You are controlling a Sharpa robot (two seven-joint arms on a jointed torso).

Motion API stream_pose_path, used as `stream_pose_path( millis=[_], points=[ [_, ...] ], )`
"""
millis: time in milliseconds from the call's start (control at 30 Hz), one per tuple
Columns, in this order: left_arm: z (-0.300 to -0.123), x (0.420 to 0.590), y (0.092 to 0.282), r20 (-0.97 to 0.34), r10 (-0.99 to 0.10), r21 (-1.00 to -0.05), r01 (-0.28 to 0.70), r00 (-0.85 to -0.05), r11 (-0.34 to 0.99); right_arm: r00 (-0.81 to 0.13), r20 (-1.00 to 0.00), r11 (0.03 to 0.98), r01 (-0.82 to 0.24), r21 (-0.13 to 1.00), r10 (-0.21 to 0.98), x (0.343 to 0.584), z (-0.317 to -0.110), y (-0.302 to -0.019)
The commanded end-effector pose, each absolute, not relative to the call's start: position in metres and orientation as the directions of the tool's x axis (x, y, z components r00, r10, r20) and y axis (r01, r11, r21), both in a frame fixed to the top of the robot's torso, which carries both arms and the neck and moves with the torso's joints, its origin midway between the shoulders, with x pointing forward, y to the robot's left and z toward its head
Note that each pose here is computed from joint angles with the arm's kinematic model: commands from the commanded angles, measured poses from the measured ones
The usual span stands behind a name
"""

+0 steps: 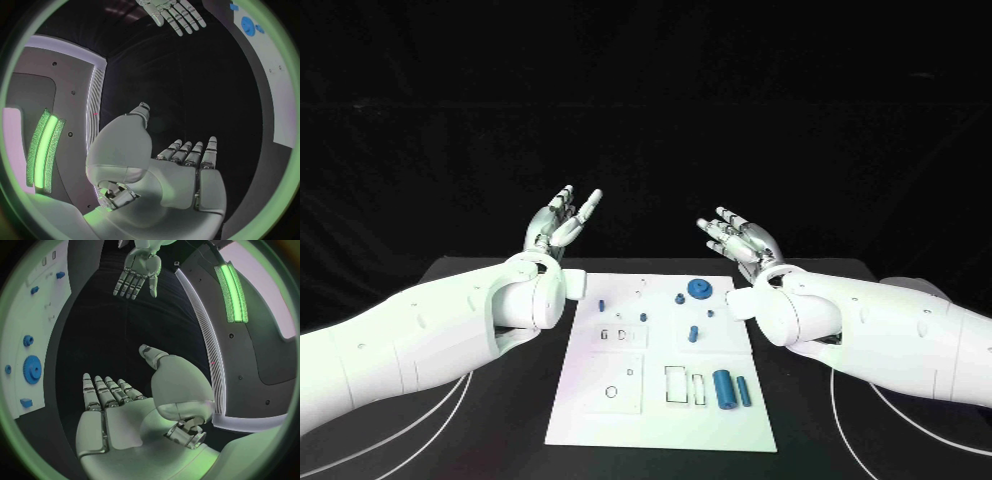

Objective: Assemble the parts on the task board

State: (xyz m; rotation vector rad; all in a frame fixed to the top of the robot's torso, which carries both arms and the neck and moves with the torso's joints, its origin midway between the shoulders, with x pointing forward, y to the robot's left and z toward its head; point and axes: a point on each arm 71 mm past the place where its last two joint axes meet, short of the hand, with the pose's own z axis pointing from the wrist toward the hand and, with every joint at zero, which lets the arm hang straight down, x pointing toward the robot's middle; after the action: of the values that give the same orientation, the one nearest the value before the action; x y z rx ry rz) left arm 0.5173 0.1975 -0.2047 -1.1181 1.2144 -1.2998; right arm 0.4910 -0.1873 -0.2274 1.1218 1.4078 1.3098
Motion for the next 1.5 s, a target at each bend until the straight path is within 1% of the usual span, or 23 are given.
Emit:
stream_pose_path(
  millis=[33,100,267,300,367,567,800,1033,1167,1267,1333,1500],
  points=[
    [-0.201,0.518,0.191,0.017,-0.985,-0.995,0.098,-0.170,-0.034,-0.392,-0.011,0.046,0.081,0.996,0.920,0.492,-0.229,-0.175],
    [-0.201,0.518,0.191,0.017,-0.985,-0.995,0.098,-0.170,-0.034,-0.417,-0.015,0.056,0.086,0.995,0.909,0.494,-0.229,-0.174],
    [-0.201,0.518,0.191,0.017,-0.985,-0.995,0.098,-0.170,-0.034,-0.441,-0.019,0.066,0.090,0.994,0.897,0.495,-0.229,-0.173],
    [-0.198,0.512,0.215,0.015,-0.987,-0.994,0.108,-0.160,-0.033,-0.344,-0.397,0.325,-0.249,0.912,0.851,0.502,-0.204,-0.190],
    [-0.197,0.510,0.217,0.014,-0.987,-0.993,0.109,-0.161,-0.032,-0.327,-0.446,0.362,-0.287,0.887,0.833,0.503,-0.200,-0.192],
    [-0.194,0.504,0.220,0.003,-0.981,-0.993,0.115,-0.192,-0.026,-0.289,-0.577,0.466,-0.371,0.803,0.764,0.508,-0.190,-0.200],
    [-0.190,0.495,0.221,0.000,-0.973,-0.993,0.114,-0.229,-0.027,-0.275,-0.702,0.565,-0.436,0.700,0.657,0.513,-0.182,-0.204],
    [-0.184,0.485,0.222,0.008,-0.965,-0.993,0.108,-0.264,-0.038,-0.253,-0.858,0.695,-0.505,0.512,0.448,0.516,-0.178,-0.202],
    [-0.180,0.477,0.221,0.018,-0.957,-0.993,0.103,-0.289,-0.050,-0.228,-0.934,0.760,-0.543,0.356,0.275,0.515,-0.176,-0.196],
    [-0.176,0.471,0.218,0.027,-0.951,-0.993,0.102,-0.308,-0.061,-0.201,-0.966,0.790,-0.560,0.248,0.160,0.515,-0.175,-0.192],
    [-0.173,0.468,0.217,0.032,-0.947,-0.993,0.101,-0.319,-0.068,-0.182,-0.978,0.801,-0.567,0.193,0.107,0.515,-0.174,-0.190],
    [-0.169,0.462,0.212,0.043,-0.939,-0.991,0.101,-0.342,-0.082,-0.139,-0.990,0.813,-0.575,0.095,0.017,0.515,-0.173,-0.185]
  ],
)
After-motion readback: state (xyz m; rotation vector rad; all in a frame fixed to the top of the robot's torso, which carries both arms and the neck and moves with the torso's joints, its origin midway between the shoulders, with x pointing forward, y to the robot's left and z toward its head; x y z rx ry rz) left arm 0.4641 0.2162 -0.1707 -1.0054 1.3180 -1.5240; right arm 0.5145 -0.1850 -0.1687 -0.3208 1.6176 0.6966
